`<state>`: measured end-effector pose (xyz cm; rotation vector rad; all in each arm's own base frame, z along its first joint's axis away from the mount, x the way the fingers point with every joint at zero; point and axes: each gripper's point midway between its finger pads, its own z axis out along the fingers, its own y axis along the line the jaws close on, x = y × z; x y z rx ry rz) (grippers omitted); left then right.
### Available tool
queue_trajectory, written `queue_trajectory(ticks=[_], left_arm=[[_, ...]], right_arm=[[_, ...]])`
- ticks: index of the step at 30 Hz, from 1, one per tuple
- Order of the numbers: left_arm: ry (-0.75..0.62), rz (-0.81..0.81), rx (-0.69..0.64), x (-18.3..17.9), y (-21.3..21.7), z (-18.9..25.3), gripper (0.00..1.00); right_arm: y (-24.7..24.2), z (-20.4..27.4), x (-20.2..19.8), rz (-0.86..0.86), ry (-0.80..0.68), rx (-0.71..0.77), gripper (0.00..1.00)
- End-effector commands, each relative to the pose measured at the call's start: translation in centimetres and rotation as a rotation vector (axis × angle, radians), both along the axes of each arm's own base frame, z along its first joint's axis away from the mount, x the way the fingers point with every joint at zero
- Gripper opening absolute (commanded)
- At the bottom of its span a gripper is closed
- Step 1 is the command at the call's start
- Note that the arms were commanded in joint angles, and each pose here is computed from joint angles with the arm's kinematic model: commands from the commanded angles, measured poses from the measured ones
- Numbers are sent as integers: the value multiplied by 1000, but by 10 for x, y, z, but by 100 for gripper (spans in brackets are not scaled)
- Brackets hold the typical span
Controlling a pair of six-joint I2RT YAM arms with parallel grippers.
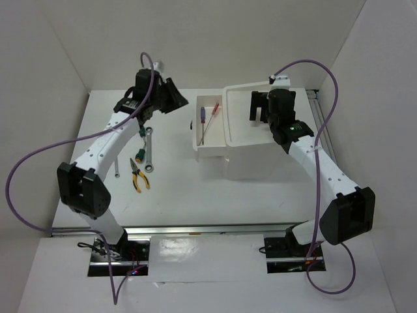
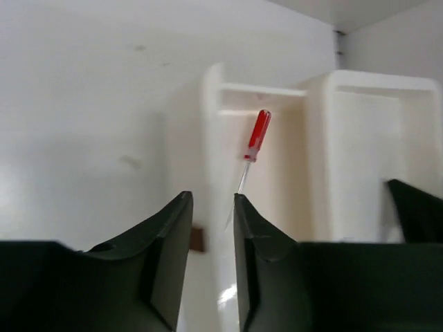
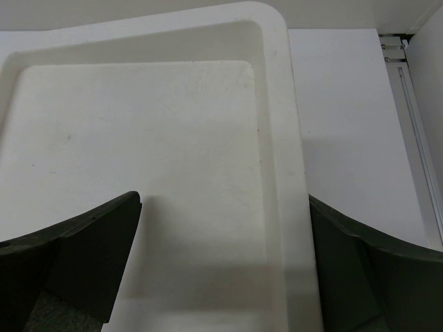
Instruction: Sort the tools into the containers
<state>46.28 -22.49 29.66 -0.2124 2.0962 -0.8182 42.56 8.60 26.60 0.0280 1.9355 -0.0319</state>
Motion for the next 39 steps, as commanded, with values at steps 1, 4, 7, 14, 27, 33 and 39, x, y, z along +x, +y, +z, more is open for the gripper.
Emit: queue_trajectory(ticks=[1, 4, 7, 14, 27, 33, 39], left_arm=[[-27, 265, 81, -13, 60, 9, 40], [29, 323, 151, -15, 70, -20, 26], [71, 333, 195, -6, 72, -45, 15], [111, 161, 183, 28, 9, -88, 0], [-72, -176, -30, -14, -114, -28, 0], [78, -136, -62, -43, -139, -46, 0], [163, -46, -69, -80, -148, -65, 0]], right_arm=[[6, -80, -36, 8, 289, -2, 100], [8, -81, -36, 19, 292, 4, 100], [6, -81, -36, 11, 290, 0, 100], [5, -81, -38, 11, 290, 0, 100], [6, -91, -40, 22, 324, -14, 100], [6, -94, -39, 21, 333, -17, 100], [10, -98, -40, 30, 341, -22, 100]])
